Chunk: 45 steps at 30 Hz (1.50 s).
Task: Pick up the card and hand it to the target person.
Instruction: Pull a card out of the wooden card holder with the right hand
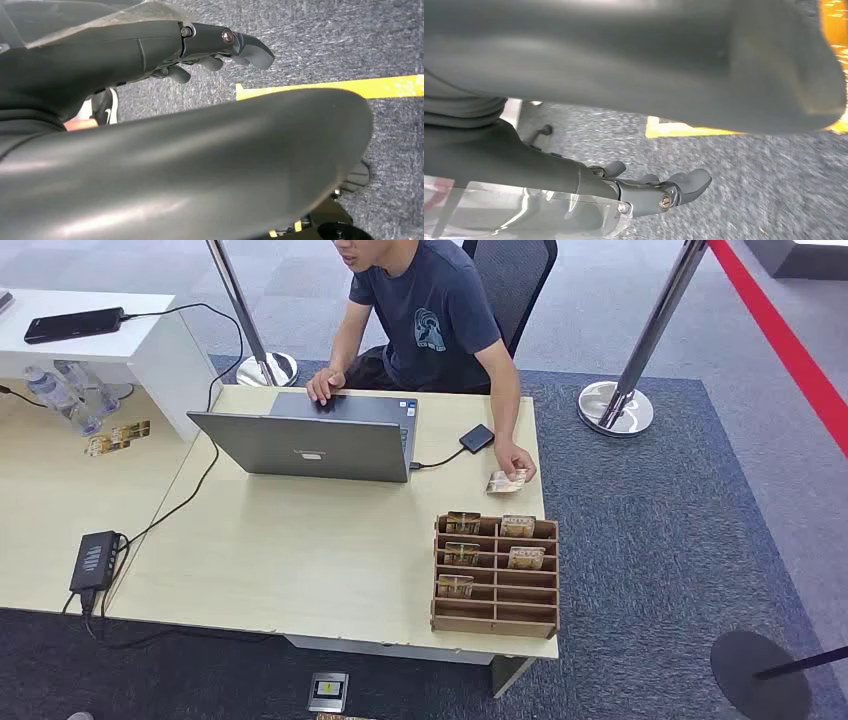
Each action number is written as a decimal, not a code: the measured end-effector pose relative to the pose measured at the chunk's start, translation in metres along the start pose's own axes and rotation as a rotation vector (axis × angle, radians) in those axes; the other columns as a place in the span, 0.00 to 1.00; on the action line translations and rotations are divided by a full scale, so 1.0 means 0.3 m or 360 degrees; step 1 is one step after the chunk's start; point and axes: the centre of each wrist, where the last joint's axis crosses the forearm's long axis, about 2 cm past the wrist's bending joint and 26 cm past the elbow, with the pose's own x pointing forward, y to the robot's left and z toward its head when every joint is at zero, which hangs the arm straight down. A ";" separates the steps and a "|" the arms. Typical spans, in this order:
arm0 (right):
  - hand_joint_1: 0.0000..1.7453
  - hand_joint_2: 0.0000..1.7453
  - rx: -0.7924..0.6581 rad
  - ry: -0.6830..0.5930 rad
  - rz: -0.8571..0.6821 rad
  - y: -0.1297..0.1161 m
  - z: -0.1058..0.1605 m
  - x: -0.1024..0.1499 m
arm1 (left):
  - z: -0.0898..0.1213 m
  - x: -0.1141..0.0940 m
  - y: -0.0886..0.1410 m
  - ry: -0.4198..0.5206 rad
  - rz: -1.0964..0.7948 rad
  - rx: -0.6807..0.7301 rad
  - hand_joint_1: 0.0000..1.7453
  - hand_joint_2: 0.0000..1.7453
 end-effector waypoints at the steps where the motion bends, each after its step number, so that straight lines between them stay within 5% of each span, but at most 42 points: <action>1: 0.00 0.00 -0.0013 -0.0010 -0.0010 -0.004 -0.001 0.002 | 0.000 0.001 -0.003 0.0002 0.0010 0.0001 0.00 0.00; 14: 0.00 0.00 -0.0349 -0.0308 -0.0305 -0.135 -0.027 0.015 | 0.004 -0.001 -0.039 0.0060 0.0175 0.0033 0.00 0.00; 20: 0.00 0.00 -0.0513 -0.0611 -0.0465 -0.208 -0.039 0.060 | 0.007 -0.011 -0.045 0.0106 0.0243 0.0065 0.00 0.00; 33: 0.00 0.00 -0.0543 -0.1337 -0.0473 -0.247 0.008 0.304 | 0.013 -0.023 -0.061 0.0166 0.0334 0.0105 0.00 0.00; 45: 0.00 0.00 -0.0328 -0.2019 -0.0243 -0.171 0.181 0.621 | 0.018 -0.034 -0.077 0.0190 0.0397 0.0118 0.00 0.00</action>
